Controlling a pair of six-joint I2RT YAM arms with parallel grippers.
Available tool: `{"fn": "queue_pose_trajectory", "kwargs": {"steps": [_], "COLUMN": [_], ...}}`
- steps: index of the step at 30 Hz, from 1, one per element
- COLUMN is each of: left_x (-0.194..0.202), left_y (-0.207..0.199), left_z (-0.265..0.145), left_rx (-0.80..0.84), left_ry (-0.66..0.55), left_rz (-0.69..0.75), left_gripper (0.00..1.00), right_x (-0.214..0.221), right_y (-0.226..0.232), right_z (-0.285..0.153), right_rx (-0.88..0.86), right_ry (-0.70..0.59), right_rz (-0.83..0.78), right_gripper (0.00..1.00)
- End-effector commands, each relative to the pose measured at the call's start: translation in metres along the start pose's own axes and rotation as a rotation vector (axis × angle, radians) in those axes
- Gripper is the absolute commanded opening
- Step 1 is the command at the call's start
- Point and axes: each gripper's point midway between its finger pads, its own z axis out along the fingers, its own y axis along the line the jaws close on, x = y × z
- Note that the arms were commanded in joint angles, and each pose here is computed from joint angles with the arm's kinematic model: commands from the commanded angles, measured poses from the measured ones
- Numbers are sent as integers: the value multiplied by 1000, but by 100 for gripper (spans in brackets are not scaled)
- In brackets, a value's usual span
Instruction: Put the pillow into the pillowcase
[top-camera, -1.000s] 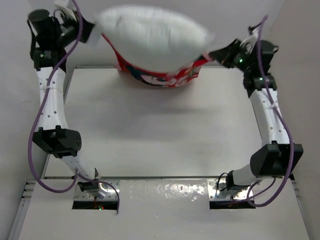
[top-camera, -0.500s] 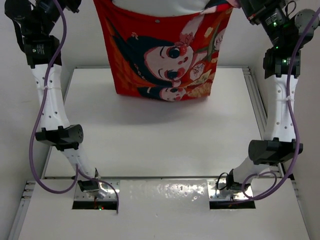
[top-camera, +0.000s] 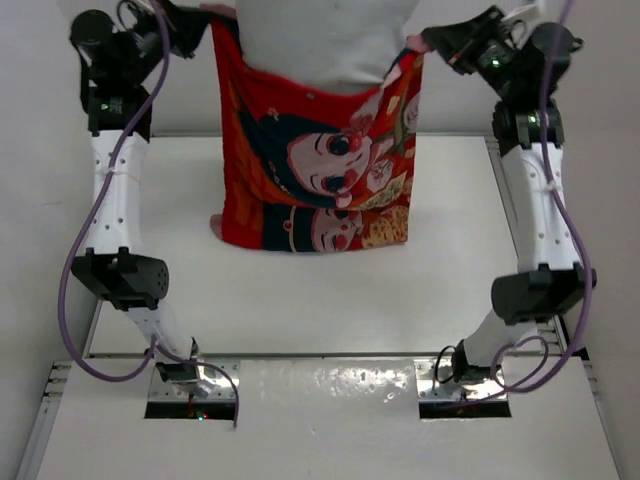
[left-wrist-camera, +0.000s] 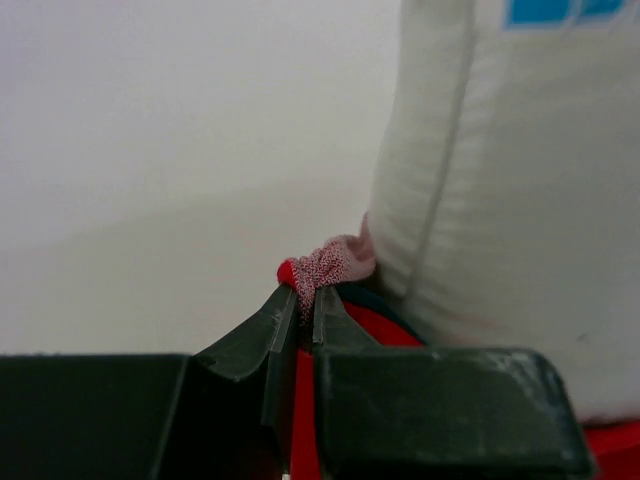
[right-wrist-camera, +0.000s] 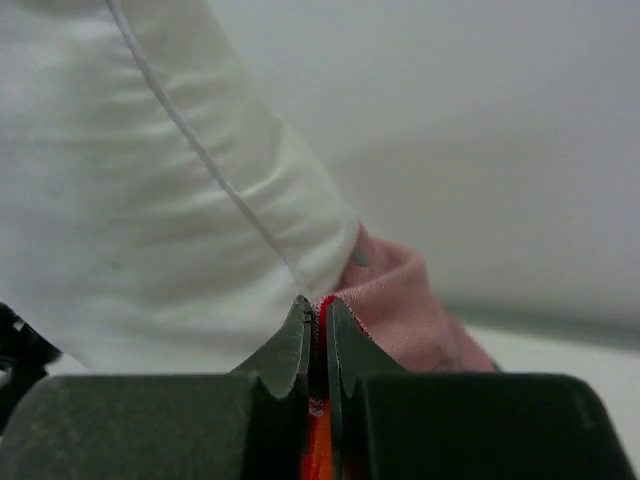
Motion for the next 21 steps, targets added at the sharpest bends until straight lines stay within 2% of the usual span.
{"fn": "queue_pose_trajectory", "kwargs": {"steps": [1, 2, 4, 5, 6, 7, 8, 9, 10, 12, 14, 17, 18, 19, 20, 21], "left_x": [48, 36, -30, -56, -154, -188, -230, -248, -253, -249, -235, -172, -147, -95, -72, -45], "left_y": [9, 9, 22, 31, 12, 9, -15, -27, -36, -43, -44, -8, 1, 18, 10, 8], "left_z": [4, 7, 6, 7, -21, -37, -61, -78, -85, -90, -84, -52, -44, -36, -27, -22], "left_rx": [-60, -57, -111, -139, -142, -167, -143, -95, -52, 21, 65, 7, -3, -34, -16, -9], "left_ry": [115, 84, -85, -159, -409, -506, -617, -661, -669, -634, -573, -386, -332, -224, -175, -93], "left_rz": [27, 47, 130, 157, 303, 363, 434, 467, 477, 407, 346, 177, 137, 58, 29, 30], "left_gripper": [0, 0, 0, 0, 0, 0, 0, 0, 0, 0, 0, 0, 0, 0, 0, 0], "right_x": [67, 68, 25, -44, -73, -105, -127, -139, -126, -132, -117, -64, -29, -15, 0, 1], "right_y": [-78, -81, -46, 1, 26, 51, 101, 109, 92, 124, 111, 48, 0, -14, -17, -13], "right_z": [32, 33, 44, 31, 17, -4, -47, -67, -74, -111, -105, -60, -29, -19, -8, 1], "right_rx": [179, 200, 105, 2, -37, -60, -125, -84, -43, -59, -45, 44, 107, 149, 110, 83], "right_ry": [226, 259, 161, -28, -118, -233, -361, -459, -471, -542, -490, -298, -187, -103, -18, 10], "right_rz": [-25, -1, -26, -131, -169, -196, -276, -338, -351, -379, -345, -225, -156, -106, -68, -17], "right_gripper": [0, 0, 0, 0, 0, 0, 0, 0, 0, 0, 0, 0, 0, 0, 0, 0]}}
